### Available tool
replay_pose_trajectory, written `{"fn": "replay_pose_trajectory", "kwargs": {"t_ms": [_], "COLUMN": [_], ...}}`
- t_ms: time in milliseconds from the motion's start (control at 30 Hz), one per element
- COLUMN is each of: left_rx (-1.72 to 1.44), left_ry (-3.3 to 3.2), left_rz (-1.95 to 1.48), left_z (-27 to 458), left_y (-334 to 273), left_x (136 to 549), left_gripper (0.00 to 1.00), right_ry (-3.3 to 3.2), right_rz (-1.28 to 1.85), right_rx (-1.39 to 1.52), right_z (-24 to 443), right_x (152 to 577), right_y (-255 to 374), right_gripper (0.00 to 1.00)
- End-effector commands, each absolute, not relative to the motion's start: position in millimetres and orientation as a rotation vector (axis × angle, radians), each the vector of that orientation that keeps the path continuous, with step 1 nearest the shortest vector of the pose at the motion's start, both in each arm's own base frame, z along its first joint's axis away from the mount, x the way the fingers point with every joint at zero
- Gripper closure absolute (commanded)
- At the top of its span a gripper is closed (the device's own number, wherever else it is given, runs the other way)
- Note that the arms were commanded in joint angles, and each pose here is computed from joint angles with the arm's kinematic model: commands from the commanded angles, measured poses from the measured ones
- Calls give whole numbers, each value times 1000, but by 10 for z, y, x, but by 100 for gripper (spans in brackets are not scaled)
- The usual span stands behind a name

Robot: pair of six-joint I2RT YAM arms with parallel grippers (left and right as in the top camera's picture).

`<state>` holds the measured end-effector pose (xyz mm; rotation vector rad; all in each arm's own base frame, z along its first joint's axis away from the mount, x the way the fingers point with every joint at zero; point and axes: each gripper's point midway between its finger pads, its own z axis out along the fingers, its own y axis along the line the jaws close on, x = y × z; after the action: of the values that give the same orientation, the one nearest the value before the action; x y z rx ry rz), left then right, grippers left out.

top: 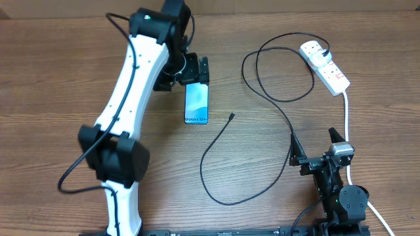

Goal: Plug charger to phone and switch on socket
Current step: 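Move the left gripper forward over the phone, then lower the open left gripper around the phone's top edge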

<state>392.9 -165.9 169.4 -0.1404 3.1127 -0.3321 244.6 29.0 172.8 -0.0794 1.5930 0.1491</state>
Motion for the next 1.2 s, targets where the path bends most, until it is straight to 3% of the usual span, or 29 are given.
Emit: {"fn": "replay_pose_trajectory", "kwargs": {"t_ms": [0,367,1167], "left_rx": [-131,-81,-133], "left_ry": [3133,3057,3052], "left_rz": [-382,-5,33], "left_z": [1559,1109,635], "left_y": [-1788,-1790,-1814], "left_x": [3992,4267,4386], "left_gripper": [0,0,0], "right_ry": [1590,1590,1590], "right_rz": [141,141,141], "right_rx": [-74,-74,-74], "right_z": [1709,1709,1709], "right_x": [2448,2448,2448], "right_y": [279,279,279], "right_gripper": [0,0,0]}}
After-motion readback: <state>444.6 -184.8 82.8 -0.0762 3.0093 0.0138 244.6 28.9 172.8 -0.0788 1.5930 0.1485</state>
